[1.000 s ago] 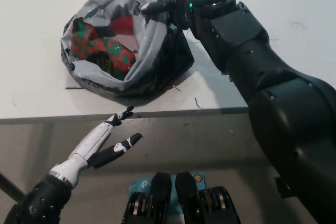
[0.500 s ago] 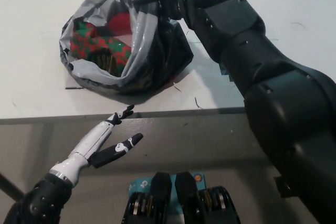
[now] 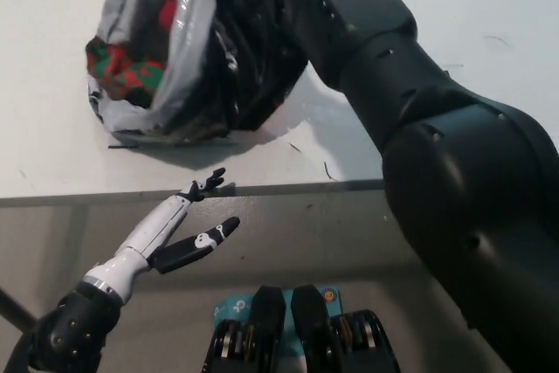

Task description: The robot uses its right hand to pick up a bag of coffee beans and puts it in the black plastic bag, then the robot grabs the top of the bag and lifts it.

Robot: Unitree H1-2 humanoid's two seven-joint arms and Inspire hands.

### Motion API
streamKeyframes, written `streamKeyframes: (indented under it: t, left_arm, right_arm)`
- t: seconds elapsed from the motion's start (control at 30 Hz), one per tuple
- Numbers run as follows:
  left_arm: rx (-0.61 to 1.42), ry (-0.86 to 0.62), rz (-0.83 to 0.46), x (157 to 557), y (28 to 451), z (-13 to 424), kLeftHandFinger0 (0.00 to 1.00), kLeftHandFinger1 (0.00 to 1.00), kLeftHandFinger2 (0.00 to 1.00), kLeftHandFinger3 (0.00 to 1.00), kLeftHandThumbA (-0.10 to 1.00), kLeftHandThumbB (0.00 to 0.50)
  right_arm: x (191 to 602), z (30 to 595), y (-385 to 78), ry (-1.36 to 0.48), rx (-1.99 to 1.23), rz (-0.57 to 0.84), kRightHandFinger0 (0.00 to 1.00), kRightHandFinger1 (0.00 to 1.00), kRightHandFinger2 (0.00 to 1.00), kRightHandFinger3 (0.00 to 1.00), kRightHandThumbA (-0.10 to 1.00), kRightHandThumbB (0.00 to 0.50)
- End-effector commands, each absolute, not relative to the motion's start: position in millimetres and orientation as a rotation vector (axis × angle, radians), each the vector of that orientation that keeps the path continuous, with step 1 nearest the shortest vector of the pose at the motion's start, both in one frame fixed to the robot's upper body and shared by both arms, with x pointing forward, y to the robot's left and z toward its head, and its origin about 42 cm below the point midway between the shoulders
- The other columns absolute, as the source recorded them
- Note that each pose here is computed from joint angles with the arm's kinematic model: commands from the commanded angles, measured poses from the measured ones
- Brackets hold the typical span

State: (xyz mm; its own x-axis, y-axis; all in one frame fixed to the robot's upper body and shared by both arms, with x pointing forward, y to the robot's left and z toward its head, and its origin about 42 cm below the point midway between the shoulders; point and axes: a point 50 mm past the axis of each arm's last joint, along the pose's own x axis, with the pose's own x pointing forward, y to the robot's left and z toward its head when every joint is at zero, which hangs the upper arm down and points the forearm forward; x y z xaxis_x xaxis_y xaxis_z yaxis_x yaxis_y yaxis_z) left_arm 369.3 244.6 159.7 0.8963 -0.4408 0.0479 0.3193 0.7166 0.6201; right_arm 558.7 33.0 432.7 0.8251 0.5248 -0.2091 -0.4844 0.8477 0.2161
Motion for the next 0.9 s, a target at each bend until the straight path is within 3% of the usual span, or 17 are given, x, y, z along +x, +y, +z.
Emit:
streamKeyframes:
  t: [0.0,0.03,0.17,0.27,0.37,0.43,0.5,0.63,0.7,0.87]
  left_arm:
    - [0.674,-0.253,-0.424,374.4,241.9,171.1,0.96,0.98,1.0,1.0,0.79,0.13]
    - [0.676,-0.246,-0.425,374.2,241.9,171.5,0.97,0.99,1.0,1.0,0.79,0.127]
    - [0.676,-0.244,-0.429,374.0,241.6,170.7,0.97,0.99,1.0,1.0,0.77,0.122]
    - [0.677,-0.227,-0.431,374.5,241.5,171.1,0.98,1.0,1.0,1.0,0.74,0.127]
    - [0.685,-0.226,-0.435,374.5,241.1,171.8,0.98,1.0,1.0,1.0,0.73,0.124]
    - [0.684,-0.229,-0.436,375.1,240.4,171.7,0.97,1.0,1.0,1.0,0.7,0.122]
    - [0.686,-0.228,-0.437,375.1,240.0,172.2,0.94,0.97,1.0,1.0,0.7,0.13]
    - [0.695,-0.22,-0.442,373.6,240.7,170.1,0.93,0.97,1.0,1.0,0.7,0.138]
    - [0.698,-0.214,-0.453,373.1,240.6,168.7,0.93,0.97,1.0,1.0,0.71,0.148]
    - [0.708,-0.204,-0.461,370.5,239.8,166.7,0.92,0.96,1.0,1.0,0.7,0.143]
  right_arm:
    - [535.1,543.7,61.2,0.079,0.361,0.637,0.0,0.09,0.56,0.61,0.33,0.0]
    - [533.4,548.5,62.6,0.088,0.404,0.645,0.0,0.07,0.58,0.69,0.33,0.0]
    - [530.9,557.1,62.9,0.178,0.616,0.66,0.0,0.05,0.57,0.69,0.35,0.0]
    - [531.0,560.2,62.0,0.222,0.818,0.654,0.0,0.1,0.64,0.85,0.3,0.0]
    - [531.1,561.7,60.9,0.233,0.865,0.65,0.0,0.15,0.67,0.9,0.33,0.0]
    - [531.4,563.3,59.7,0.22,0.894,0.645,0.0,0.17,0.69,0.92,0.33,0.0]
    - [531.8,566.1,57.8,0.209,0.929,0.646,0.0,0.14,0.63,0.83,0.36,0.0]
    - [533.2,565.9,55.3,0.201,0.968,0.647,0.0,0.12,0.61,0.79,0.43,0.0]
    - [534.3,568.3,51.8,0.206,1.024,0.65,0.0,0.13,0.62,0.84,0.41,0.0]
    - [534.1,581.1,44.8,0.226,1.134,0.694,0.0,0.18,0.65,0.93,0.5,0.0]
